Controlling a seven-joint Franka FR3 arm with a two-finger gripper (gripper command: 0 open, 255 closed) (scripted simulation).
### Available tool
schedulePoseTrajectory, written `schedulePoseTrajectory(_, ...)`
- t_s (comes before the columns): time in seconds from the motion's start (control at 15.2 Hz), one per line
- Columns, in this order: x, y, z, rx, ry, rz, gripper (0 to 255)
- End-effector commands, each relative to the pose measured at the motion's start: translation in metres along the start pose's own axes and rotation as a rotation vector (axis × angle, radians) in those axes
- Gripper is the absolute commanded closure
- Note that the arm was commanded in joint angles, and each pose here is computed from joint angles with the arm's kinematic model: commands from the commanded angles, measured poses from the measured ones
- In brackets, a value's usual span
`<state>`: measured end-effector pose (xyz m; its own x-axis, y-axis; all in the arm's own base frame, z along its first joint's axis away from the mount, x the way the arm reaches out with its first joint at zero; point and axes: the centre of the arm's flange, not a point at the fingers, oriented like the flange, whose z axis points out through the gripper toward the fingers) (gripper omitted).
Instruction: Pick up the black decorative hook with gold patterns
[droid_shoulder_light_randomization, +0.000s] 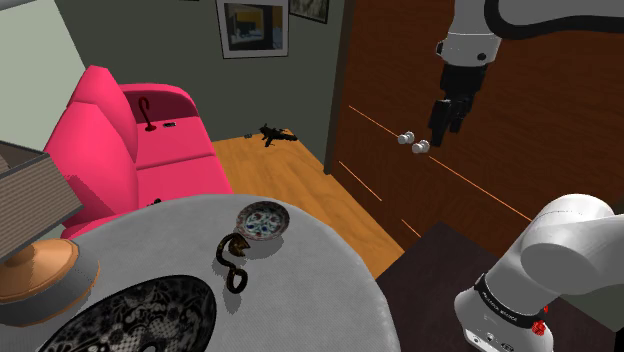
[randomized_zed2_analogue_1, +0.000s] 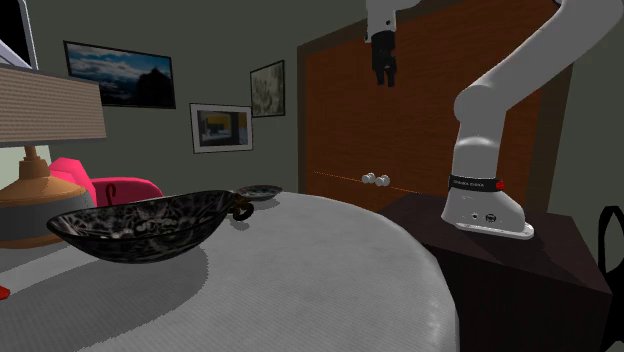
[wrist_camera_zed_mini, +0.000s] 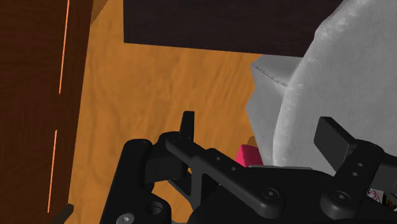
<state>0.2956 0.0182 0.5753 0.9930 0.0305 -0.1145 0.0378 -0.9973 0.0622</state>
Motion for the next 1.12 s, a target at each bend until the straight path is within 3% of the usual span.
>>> schedulePoseTrajectory(0.0, 0.0, 0.0, 0.0, 0.0, 0.0, 0.0, 0)
schedulePoseTrajectory(1.06, 0.075, -0.175, 0.093, -0.024, 0.05, 0.066, 0)
